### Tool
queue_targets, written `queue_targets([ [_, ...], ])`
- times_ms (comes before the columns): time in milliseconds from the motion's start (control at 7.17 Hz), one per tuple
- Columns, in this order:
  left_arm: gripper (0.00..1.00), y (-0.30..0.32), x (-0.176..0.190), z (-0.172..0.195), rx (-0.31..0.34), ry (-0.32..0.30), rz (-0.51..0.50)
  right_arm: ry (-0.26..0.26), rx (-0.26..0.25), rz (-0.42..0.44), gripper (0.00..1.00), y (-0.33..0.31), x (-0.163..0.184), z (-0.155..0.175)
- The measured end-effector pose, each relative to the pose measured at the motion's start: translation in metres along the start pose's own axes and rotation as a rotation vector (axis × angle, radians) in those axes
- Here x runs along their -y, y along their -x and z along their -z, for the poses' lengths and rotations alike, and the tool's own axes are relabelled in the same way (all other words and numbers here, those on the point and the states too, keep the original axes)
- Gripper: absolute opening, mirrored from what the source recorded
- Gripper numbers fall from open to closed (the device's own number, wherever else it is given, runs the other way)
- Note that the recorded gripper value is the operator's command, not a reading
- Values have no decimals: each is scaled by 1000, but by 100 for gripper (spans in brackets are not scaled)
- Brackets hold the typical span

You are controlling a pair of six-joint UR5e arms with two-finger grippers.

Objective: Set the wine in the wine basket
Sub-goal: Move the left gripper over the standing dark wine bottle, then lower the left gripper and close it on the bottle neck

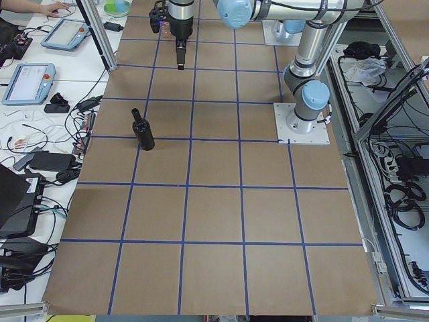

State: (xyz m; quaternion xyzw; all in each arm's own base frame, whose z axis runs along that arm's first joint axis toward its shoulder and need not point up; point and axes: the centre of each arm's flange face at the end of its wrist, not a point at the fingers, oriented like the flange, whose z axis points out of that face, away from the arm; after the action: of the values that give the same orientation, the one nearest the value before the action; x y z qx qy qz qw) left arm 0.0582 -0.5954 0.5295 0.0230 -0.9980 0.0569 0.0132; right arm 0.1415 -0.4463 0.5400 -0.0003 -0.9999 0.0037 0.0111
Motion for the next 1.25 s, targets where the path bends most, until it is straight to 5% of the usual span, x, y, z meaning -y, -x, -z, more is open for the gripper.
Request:
queue_targets([
  [558, 100, 64, 50, -79, -17, -13, -6, 0, 0, 0, 100, 0, 0, 0],
  [1255, 100, 83, 86, -131, 12, -104, -15, 1, -2, 2, 100, 0, 0, 0],
])
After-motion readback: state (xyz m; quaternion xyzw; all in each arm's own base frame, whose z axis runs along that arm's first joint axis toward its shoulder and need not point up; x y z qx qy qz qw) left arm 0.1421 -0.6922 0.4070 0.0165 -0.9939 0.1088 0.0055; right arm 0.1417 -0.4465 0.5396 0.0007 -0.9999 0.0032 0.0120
